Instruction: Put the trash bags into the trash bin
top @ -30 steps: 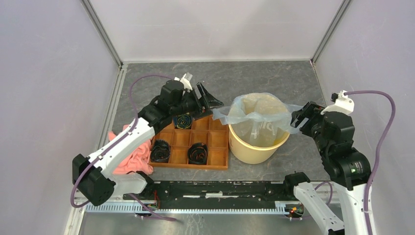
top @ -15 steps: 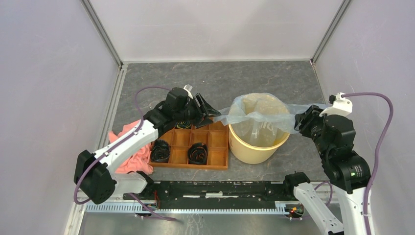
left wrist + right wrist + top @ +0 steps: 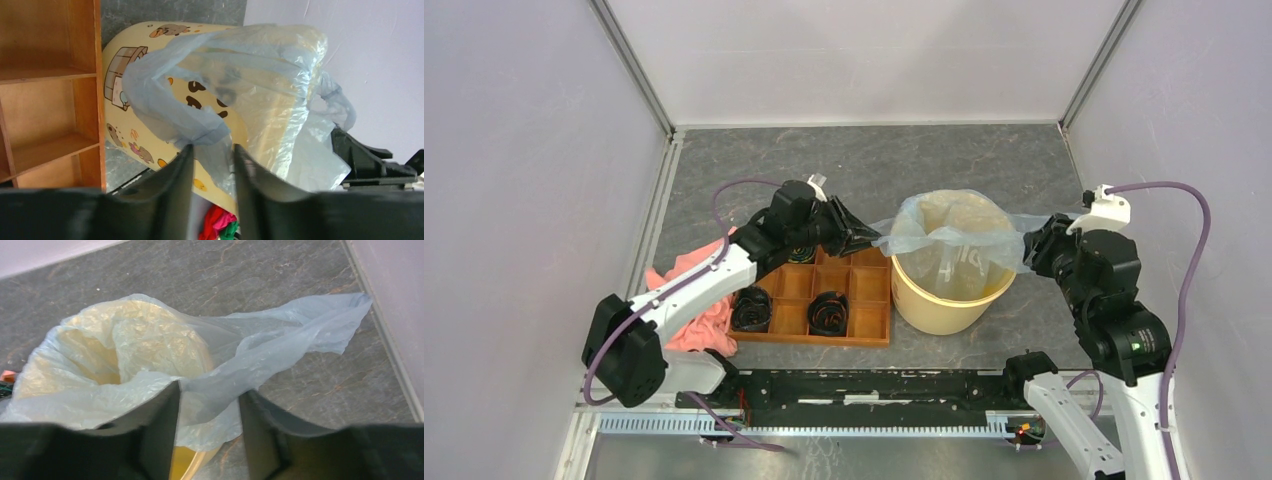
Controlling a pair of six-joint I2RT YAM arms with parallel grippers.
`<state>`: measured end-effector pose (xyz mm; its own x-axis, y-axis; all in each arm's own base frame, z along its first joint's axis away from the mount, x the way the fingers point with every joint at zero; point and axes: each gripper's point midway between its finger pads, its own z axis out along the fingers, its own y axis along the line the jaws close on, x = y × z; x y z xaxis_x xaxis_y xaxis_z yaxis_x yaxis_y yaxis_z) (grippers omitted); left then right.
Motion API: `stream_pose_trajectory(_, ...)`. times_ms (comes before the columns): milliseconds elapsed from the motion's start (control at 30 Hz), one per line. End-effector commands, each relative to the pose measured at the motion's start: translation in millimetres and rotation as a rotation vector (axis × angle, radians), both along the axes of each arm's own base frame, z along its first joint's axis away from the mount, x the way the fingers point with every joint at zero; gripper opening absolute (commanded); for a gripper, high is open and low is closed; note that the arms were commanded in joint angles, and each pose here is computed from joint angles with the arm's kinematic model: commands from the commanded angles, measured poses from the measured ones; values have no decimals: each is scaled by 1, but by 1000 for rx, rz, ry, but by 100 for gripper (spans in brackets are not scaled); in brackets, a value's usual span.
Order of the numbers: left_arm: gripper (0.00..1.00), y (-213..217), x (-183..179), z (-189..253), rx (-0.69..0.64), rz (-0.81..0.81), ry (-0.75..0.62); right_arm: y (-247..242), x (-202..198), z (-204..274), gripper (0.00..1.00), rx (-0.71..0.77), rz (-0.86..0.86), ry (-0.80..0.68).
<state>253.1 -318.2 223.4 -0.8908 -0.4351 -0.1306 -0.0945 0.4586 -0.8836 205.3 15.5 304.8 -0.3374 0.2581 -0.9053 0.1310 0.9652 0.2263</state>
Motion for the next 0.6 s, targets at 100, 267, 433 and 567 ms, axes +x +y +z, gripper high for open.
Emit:
stream_pose_trajectory(100, 16, -5, -27, 12, -116, -101, -41, 8, -3, 14, 15, -14, 73, -59)
stream_pose_trajectory(267, 2, -9, -66, 0, -105, -229, -43, 22, -21, 1, 0, -37, 199, -2)
stream_pose_trajectory(433, 2, -9, -81, -3, -73, -272, -79, 34, -41, -11, 1, -54, 318, 22)
stream_pose_trajectory(567, 2, -5, -88, 9, -60, -271, -152, 42, -56, -25, 2, -59, 397, 69)
